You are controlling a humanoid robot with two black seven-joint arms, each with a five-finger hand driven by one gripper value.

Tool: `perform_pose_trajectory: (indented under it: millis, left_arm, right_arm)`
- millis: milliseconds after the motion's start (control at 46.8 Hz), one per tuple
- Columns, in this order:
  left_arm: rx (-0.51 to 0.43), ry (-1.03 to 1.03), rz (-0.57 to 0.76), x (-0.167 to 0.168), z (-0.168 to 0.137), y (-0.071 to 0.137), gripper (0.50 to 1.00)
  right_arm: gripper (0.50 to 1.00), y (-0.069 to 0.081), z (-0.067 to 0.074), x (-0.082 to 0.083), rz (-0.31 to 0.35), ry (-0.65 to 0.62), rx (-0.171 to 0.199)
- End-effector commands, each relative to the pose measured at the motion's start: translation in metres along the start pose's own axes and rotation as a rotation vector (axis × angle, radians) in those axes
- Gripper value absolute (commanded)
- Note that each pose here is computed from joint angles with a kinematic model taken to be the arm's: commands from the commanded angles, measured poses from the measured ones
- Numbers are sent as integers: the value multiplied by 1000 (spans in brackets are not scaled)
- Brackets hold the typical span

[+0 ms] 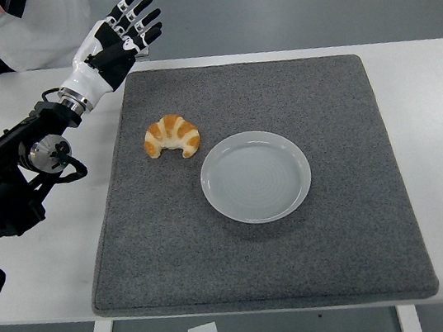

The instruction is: Place the bread on the plate

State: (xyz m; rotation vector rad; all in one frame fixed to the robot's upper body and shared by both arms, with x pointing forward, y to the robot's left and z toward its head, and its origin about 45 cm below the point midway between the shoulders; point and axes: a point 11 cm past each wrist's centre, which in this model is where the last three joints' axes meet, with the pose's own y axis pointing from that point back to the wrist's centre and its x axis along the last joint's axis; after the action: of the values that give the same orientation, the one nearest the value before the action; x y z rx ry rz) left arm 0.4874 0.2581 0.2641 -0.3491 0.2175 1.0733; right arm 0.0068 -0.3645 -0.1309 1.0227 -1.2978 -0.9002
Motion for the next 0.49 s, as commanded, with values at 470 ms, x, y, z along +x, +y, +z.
perform_pose_trajectory:
  millis: [470]
  left_arm:
    - [-3, 1, 2, 0, 1, 0, 996]
  right_arm:
    - [952, 0, 0, 0, 0, 0, 0]
